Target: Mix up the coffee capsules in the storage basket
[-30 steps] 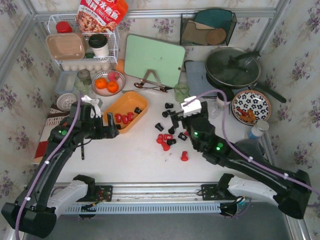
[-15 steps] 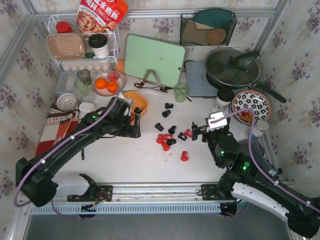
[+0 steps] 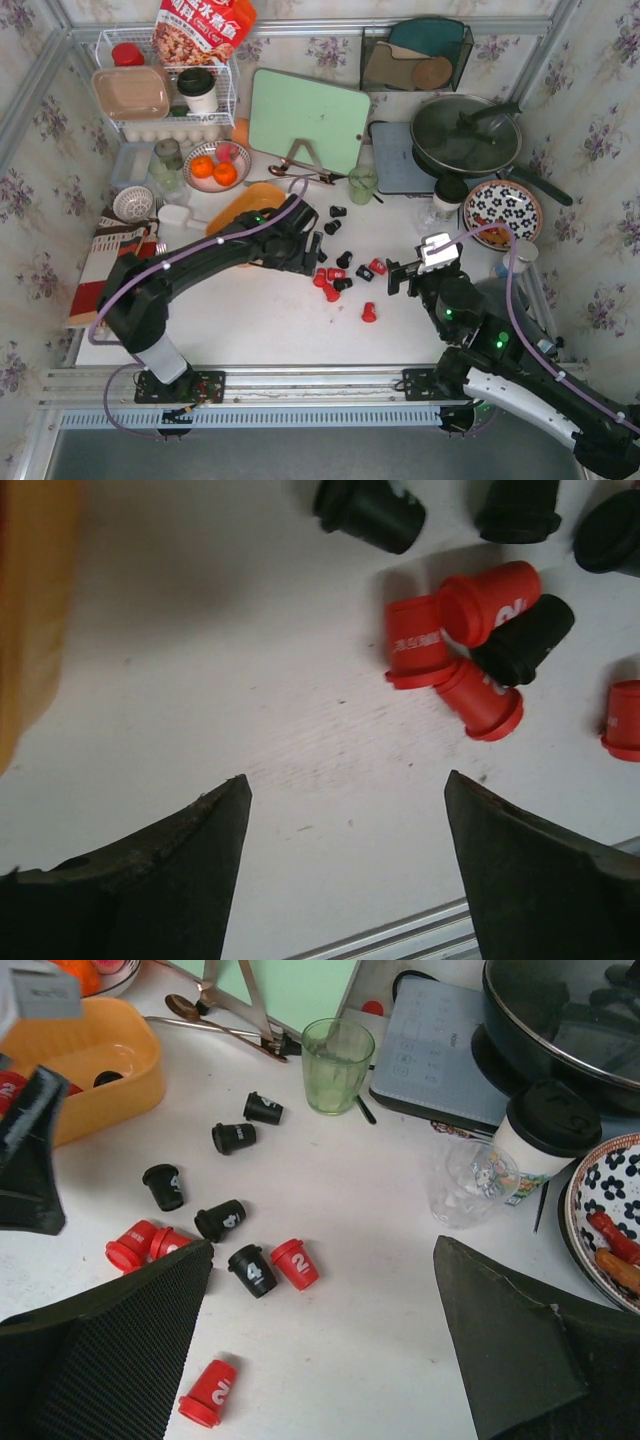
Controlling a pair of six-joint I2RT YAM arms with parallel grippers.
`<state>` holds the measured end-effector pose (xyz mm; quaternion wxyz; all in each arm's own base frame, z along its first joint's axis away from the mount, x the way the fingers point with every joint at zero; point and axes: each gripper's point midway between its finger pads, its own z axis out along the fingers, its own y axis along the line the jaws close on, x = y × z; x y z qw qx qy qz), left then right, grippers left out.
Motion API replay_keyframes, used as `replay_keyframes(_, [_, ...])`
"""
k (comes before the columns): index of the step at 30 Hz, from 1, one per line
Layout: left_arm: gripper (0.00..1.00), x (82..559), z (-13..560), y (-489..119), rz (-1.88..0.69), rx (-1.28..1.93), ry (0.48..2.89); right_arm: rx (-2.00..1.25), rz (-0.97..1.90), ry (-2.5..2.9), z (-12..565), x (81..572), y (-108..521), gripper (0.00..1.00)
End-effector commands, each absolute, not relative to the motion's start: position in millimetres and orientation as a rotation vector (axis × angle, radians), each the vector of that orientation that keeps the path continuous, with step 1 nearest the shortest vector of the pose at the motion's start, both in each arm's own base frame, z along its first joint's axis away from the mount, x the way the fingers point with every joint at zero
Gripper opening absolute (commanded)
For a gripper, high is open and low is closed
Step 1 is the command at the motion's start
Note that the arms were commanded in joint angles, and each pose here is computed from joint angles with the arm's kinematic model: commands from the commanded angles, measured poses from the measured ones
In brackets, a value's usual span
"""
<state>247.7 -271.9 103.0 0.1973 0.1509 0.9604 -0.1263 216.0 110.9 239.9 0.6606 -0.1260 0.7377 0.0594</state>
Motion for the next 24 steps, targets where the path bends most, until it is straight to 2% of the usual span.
replay_keyframes(1, [0.76,255.0,96.0,-300.2,-0.402,0.436,2.679,-0.276,0.189,1.652,241.9,213.5,115.4,1.00])
replay_keyframes(4, [0.68,258.2,87.5,-316.1,-0.408,0.466,2.687,-0.290,0.207,1.652,240.6,212.3,118.8,1.00])
replay_keyframes(10, [0.65,263.6,70.7,-324.4,-0.326,0.481,2.712,-0.285,0.206,1.651,241.1,212.1,117.9,1.00])
replay_keyframes(12, [0.60,263.7,64.0,-322.9,-0.298,0.487,2.727,-0.282,0.207,1.648,241.5,211.8,117.1,1.00])
replay_keyframes(24, [0.57,264.2,36.7,-329.7,-0.270,0.492,2.780,-0.295,0.214,1.645,240.4,211.1,118.7,1.00])
